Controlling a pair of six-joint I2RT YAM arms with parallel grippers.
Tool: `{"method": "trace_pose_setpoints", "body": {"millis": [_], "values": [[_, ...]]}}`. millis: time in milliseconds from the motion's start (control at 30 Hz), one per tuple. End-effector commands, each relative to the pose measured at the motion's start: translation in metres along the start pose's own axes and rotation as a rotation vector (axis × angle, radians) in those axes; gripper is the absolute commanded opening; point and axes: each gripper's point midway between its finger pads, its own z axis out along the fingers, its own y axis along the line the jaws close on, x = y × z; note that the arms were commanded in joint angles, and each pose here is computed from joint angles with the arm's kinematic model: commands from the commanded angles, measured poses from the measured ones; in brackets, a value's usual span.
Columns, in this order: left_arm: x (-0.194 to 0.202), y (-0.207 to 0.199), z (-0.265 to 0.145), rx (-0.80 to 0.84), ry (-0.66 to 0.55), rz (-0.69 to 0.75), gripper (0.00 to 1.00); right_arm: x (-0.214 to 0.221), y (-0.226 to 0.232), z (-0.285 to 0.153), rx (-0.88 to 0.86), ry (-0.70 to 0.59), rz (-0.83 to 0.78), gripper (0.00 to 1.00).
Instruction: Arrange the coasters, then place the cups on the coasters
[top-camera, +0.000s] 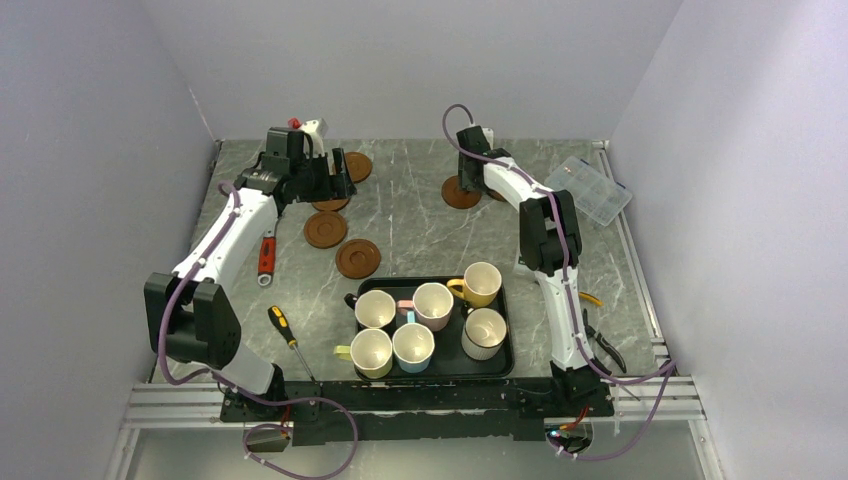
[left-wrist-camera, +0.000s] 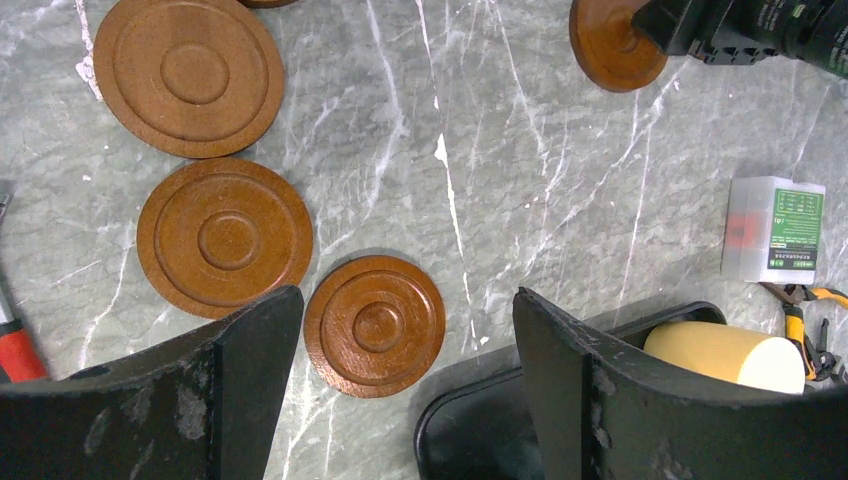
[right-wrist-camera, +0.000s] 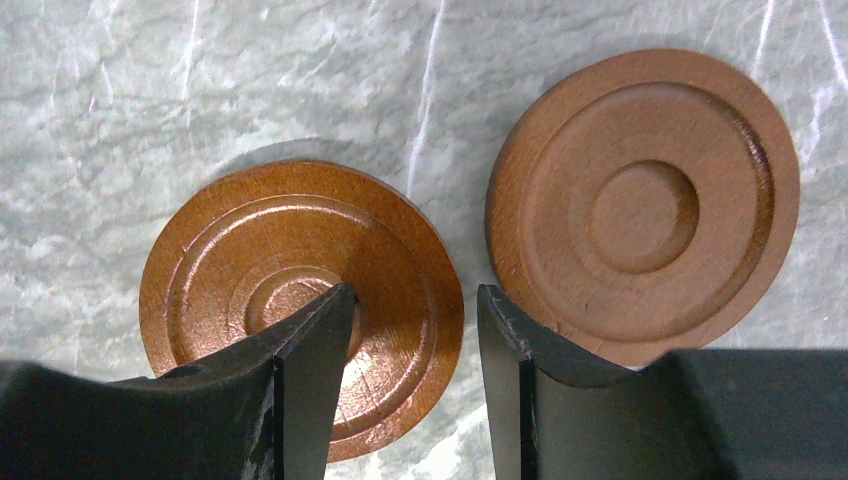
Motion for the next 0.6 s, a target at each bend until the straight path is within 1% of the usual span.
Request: {"method": "trace_pose_setpoints", "body": {"millis": [0,567], "values": [[-0.003,0.0,0.004,0.003,-0.014,0.002,0.82,0.007,-0.013,0.013,0.045,0.036,0.001,0.52],[-0.004,0.0,0.003,0.002,-0.017,0.001,0.82,-0.008,-0.032,0.026,0.101,-0.002,0.02,0.51]]}}
